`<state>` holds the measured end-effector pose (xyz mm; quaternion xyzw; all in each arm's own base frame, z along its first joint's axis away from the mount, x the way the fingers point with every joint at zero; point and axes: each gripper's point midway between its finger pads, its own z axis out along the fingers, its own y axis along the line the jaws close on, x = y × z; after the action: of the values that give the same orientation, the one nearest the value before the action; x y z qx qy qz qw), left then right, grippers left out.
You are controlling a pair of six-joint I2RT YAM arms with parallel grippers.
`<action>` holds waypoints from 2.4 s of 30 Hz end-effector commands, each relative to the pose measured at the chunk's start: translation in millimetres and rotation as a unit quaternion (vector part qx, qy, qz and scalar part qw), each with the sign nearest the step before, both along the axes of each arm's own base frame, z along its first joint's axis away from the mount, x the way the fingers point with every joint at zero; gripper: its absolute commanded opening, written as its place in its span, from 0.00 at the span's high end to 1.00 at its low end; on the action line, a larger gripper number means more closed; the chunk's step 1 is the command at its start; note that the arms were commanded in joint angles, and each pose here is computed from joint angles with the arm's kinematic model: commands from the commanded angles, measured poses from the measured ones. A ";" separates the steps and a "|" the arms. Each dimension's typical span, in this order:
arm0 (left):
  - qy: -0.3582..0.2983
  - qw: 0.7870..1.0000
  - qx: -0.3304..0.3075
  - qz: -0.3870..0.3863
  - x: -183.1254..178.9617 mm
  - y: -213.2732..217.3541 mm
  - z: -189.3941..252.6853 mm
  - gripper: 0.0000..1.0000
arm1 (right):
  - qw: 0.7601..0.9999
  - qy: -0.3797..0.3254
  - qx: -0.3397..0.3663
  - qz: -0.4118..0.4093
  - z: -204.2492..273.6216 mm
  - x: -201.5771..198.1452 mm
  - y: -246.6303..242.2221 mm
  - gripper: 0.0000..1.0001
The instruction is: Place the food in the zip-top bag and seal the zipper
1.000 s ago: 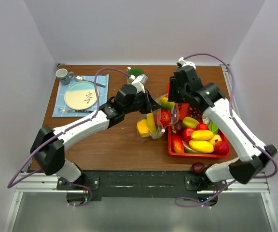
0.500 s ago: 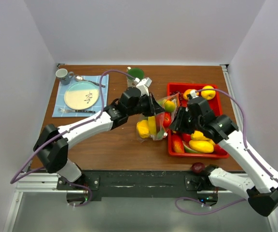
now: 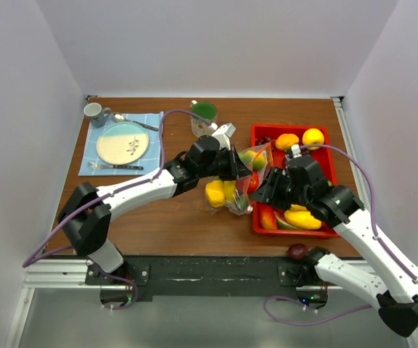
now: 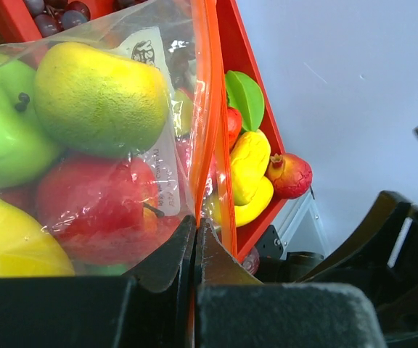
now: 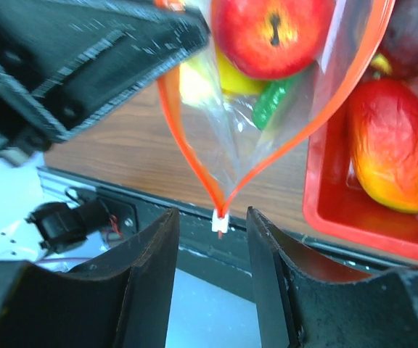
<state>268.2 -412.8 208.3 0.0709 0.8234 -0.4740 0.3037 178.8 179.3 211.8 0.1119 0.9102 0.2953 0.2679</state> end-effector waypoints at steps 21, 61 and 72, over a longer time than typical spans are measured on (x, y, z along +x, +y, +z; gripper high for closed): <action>-0.023 0.999 -0.032 -0.006 -0.3 -17.2 23.5 1.00 | 1.000 0.022 -0.004 0.009 -33.5 -9.3 18.5 0.69; -0.556 0.818 0.017 0.147 -102.5 85.3 30.3 0.41 | 0.994 0.084 -0.024 -0.065 -10.5 -6.8 10.4 1.00; -0.576 0.808 0.007 0.122 -114.8 48.9 45.9 0.45 | 0.990 0.111 -0.019 -0.079 -11.3 -8.5 14.0 1.00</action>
<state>157.0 -359.8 165.9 0.3492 0.5741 -0.2163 0.7083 167.2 189.8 190.4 0.1930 0.9340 0.2345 0.1881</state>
